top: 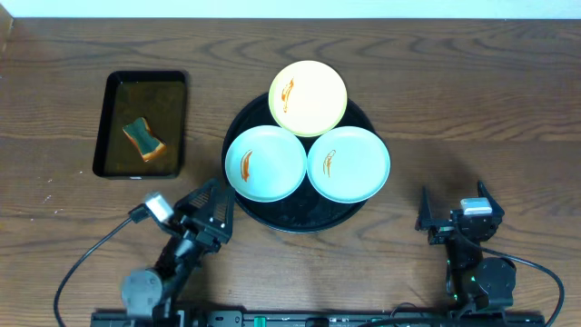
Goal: Clean dirty plates on tray and stack at the side
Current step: 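Move the left gripper over the sponge in the black tray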
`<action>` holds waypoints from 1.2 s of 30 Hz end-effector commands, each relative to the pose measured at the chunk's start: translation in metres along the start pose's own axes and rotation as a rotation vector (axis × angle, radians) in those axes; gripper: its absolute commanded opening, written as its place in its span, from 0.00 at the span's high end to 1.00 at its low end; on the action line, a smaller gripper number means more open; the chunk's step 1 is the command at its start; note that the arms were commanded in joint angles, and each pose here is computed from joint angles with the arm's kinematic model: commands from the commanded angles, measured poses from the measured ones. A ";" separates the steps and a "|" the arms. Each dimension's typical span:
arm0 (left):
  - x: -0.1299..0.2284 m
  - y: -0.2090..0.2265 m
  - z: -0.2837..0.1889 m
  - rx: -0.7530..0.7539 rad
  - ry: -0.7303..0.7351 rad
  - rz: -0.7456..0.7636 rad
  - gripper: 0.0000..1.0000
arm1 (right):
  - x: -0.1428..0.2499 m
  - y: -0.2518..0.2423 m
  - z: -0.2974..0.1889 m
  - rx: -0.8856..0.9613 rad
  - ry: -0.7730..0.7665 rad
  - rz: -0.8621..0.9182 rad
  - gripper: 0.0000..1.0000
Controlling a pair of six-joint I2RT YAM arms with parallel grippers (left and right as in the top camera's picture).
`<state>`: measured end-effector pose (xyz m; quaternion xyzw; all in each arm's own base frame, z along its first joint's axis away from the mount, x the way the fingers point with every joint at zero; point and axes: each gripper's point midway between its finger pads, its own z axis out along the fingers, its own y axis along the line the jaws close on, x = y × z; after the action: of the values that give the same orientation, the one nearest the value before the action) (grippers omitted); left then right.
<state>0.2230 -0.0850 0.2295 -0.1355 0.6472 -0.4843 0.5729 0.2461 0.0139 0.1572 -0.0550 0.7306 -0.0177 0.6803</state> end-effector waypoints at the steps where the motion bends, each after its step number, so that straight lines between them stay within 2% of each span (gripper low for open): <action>1: -0.025 -0.002 -0.001 -0.206 0.025 0.112 0.19 | 0.000 -0.001 0.000 0.003 0.000 -0.006 0.01; 6: -0.042 0.019 -0.012 -0.595 0.177 0.123 0.19 | 0.000 -0.001 0.000 0.003 0.000 -0.006 0.01; 12: -0.049 0.020 -0.005 -0.824 0.499 0.156 0.19 | 0.000 -0.001 0.000 0.003 0.000 -0.006 0.01; 16: -0.046 0.032 0.003 -0.934 0.658 0.108 0.19 | 0.000 -0.001 0.000 0.003 0.000 -0.006 0.01; 22: -0.041 0.047 0.028 -0.932 0.703 0.067 0.19 | 0.000 -0.001 0.000 0.003 0.000 -0.006 0.01; 25: -0.051 0.056 0.034 -0.968 0.717 0.125 0.19 | 0.000 -0.001 0.000 0.003 0.000 -0.006 0.01; 28: -0.070 0.071 0.024 -1.111 0.782 0.121 0.19 | 0.000 -0.001 0.000 0.003 0.000 -0.006 0.01; 31: -0.082 0.085 0.019 -1.205 0.896 0.062 0.19 | 0.001 -0.001 0.000 0.003 0.001 -0.006 0.01; 36: -0.099 0.122 0.032 -1.281 0.906 -0.010 0.19 | 0.000 -0.001 0.000 0.003 0.000 -0.006 0.01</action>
<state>0.3164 0.0169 0.2079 -0.2320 0.9690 -0.0468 0.0712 0.2461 0.0142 0.1570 -0.0557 0.7310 -0.0170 0.6799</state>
